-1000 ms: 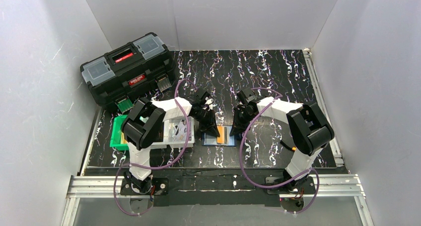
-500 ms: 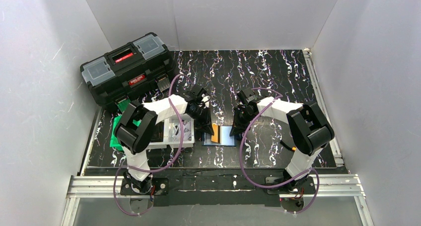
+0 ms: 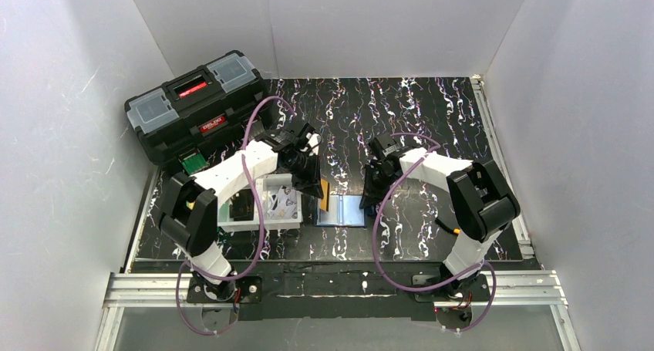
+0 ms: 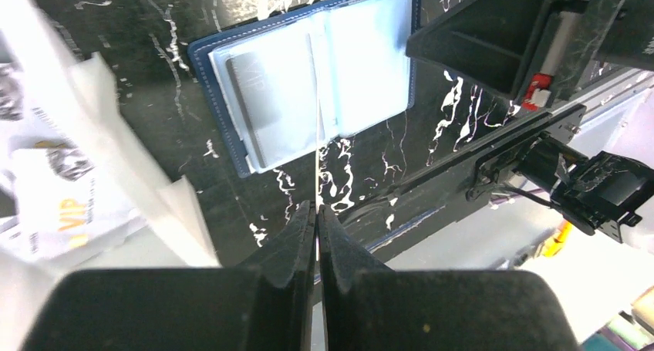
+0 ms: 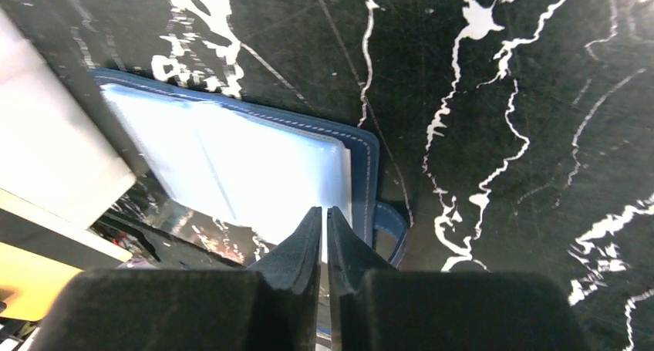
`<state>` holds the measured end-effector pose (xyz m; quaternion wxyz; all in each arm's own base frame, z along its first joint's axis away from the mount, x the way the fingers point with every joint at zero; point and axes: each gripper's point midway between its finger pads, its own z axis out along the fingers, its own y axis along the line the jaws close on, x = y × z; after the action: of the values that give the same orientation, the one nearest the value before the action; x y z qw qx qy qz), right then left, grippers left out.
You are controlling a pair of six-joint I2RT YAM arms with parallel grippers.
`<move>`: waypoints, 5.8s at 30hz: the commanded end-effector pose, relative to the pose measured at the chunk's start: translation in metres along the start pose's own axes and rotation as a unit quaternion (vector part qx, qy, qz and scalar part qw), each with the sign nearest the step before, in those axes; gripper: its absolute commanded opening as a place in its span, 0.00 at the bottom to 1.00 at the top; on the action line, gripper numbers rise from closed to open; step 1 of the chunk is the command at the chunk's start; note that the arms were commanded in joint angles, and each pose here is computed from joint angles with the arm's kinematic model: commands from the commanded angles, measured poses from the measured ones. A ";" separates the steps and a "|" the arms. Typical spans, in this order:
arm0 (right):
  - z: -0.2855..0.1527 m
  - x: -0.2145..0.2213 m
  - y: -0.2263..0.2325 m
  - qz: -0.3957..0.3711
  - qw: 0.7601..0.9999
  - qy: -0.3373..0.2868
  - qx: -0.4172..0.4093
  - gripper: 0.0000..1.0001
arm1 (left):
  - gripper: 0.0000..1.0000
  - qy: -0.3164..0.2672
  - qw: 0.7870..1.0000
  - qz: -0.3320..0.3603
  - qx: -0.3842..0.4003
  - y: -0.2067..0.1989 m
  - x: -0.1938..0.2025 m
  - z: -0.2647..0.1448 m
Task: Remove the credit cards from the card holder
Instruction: Remove the credit card from the card holder, then place the credit card in the storage box, then remove the credit card from the card holder.
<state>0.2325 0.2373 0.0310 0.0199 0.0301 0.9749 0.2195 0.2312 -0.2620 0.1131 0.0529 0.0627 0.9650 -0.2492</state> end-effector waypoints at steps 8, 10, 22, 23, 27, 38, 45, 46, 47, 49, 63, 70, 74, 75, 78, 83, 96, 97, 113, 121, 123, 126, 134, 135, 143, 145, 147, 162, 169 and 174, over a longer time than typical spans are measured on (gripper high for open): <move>-0.109 -0.040 0.070 -0.066 0.986 -0.129 -0.080 0.81 | 0.00 -0.085 0.987 0.029 -0.134 0.039 -0.005 -0.085; -0.120 -0.041 0.075 -0.073 0.983 -0.143 -0.085 0.91 | 0.00 -0.100 0.978 0.027 -0.181 0.054 -0.007 -0.100; -0.125 -0.029 0.071 -0.087 0.982 -0.139 -0.093 0.98 | 0.00 -0.111 0.851 -0.007 -0.513 0.164 -0.003 -0.189; -0.125 -0.027 0.070 -0.090 0.982 -0.136 -0.092 0.98 | 0.00 -0.109 0.840 -0.013 -0.532 0.172 -0.004 -0.195; -0.120 -0.020 0.067 -0.092 0.984 -0.119 -0.092 0.98 | 0.00 -0.099 0.796 -0.032 -0.596 0.197 -0.015 -0.211; -0.108 -0.001 0.051 -0.082 0.988 -0.096 -0.088 1.00 | 0.00 -0.030 0.752 -0.073 -0.654 0.262 -0.032 -0.198; -0.105 0.000 0.053 -0.083 0.988 -0.088 -0.092 1.00 | 0.00 0.020 0.749 -0.091 -0.656 0.289 -0.009 -0.178; -0.103 0.000 0.052 -0.083 0.989 -0.084 -0.093 1.00 | 0.00 0.024 0.749 -0.094 -0.655 0.291 -0.006 -0.176; -0.102 0.001 0.053 -0.082 0.989 -0.081 -0.094 1.00 | 0.00 0.028 0.748 -0.097 -0.656 0.294 -0.003 -0.176; -0.101 0.001 0.053 -0.082 0.989 -0.077 -0.095 1.00 | 0.00 0.031 0.748 -0.105 -0.654 0.298 0.000 -0.176; -0.100 0.001 0.050 -0.082 0.989 -0.079 -0.091 1.00 | 0.02 0.061 0.760 -0.131 -0.634 0.310 0.021 -0.166; -0.098 0.001 0.050 -0.080 0.990 -0.076 -0.090 1.00 | 0.55 0.061 0.769 -0.130 -0.623 0.307 0.023 -0.168; -0.096 0.002 0.050 -0.079 0.990 -0.073 -0.090 1.00 | 0.69 0.053 0.777 -0.134 -0.612 0.302 0.020 -0.170; -0.095 0.002 0.050 -0.079 0.990 -0.073 -0.089 1.00 | 0.71 0.048 0.782 -0.136 -0.606 0.300 0.019 -0.171; -0.094 0.000 0.049 -0.079 0.991 -0.075 -0.084 1.00 | 0.76 0.028 0.804 -0.141 -0.578 0.290 0.016 -0.171; -0.089 0.000 0.047 -0.073 0.992 -0.070 -0.074 1.00 | 0.79 -0.008 0.835 -0.147 -0.530 0.273 0.009 -0.173; -0.072 -0.007 0.051 -0.076 0.995 -0.070 -0.008 1.00 | 0.80 -0.104 0.918 -0.146 -0.354 0.214 -0.013 -0.162; -0.067 -0.006 0.051 -0.074 0.995 -0.067 0.004 1.00 | 0.80 -0.121 0.935 -0.143 -0.302 0.197 -0.019 -0.155; -0.016 0.013 0.085 -0.098 0.991 -0.052 0.075 0.82 | 0.77 -0.116 0.986 -0.113 -0.052 0.051 -0.037 -0.080; 0.004 0.015 0.087 -0.117 0.986 -0.041 0.110 0.77 | 0.78 -0.162 0.969 -0.164 -0.086 0.078 -0.039 -0.104; 0.008 0.016 0.088 -0.122 0.985 -0.038 0.112 0.76 | 0.78 -0.163 0.969 -0.161 -0.088 0.079 -0.039 -0.106; 0.016 0.016 0.089 -0.129 0.984 -0.028 0.120 0.75 | 0.78 -0.162 0.970 -0.161 -0.081 0.076 -0.039 -0.106; 0.029 0.017 0.074 -0.147 0.974 -0.003 0.174 0.76 | 0.77 -0.159 0.972 -0.160 -0.071 0.073 -0.038 -0.105; 0.030 0.016 0.071 -0.151 0.971 0.000 0.184 0.75 | 0.77 -0.160 0.972 -0.159 -0.070 0.072 -0.039 -0.106; 0.035 0.012 0.046 -0.176 0.956 0.013 0.235 0.52 | 0.76 -0.156 0.972 -0.161 -0.069 0.071 -0.040 -0.104; 0.037 0.015 0.042 -0.175 0.957 0.018 0.232 0.44 | 0.76 -0.154 0.973 -0.159 -0.066 0.069 -0.040 -0.103; 0.039 0.016 0.039 -0.169 0.961 0.021 0.219 0.37 | 0.75 -0.150 0.975 -0.153 -0.064 0.065 -0.039 -0.101; 0.038 0.023 0.017 -0.105 0.989 0.047 0.097 0.05 | 0.58 -0.088 0.990 -0.097 -0.052 0.016 -0.029 -0.056; 0.037 0.022 0.012 -0.079 0.994 0.054 0.049 0.04 | 0.48 -0.042 0.996 -0.059 -0.057 -0.007 -0.019 -0.017; 0.037 0.022 0.008 -0.070 0.996 0.055 0.028 0.04 | 0.47 0.000 0.997 -0.040 -0.065 -0.014 -0.007 0.017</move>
<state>0.2175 0.2829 0.0210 -0.0161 -0.0461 0.9744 0.2195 0.2423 -0.2670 0.1124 0.0615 0.0017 0.9809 -0.1846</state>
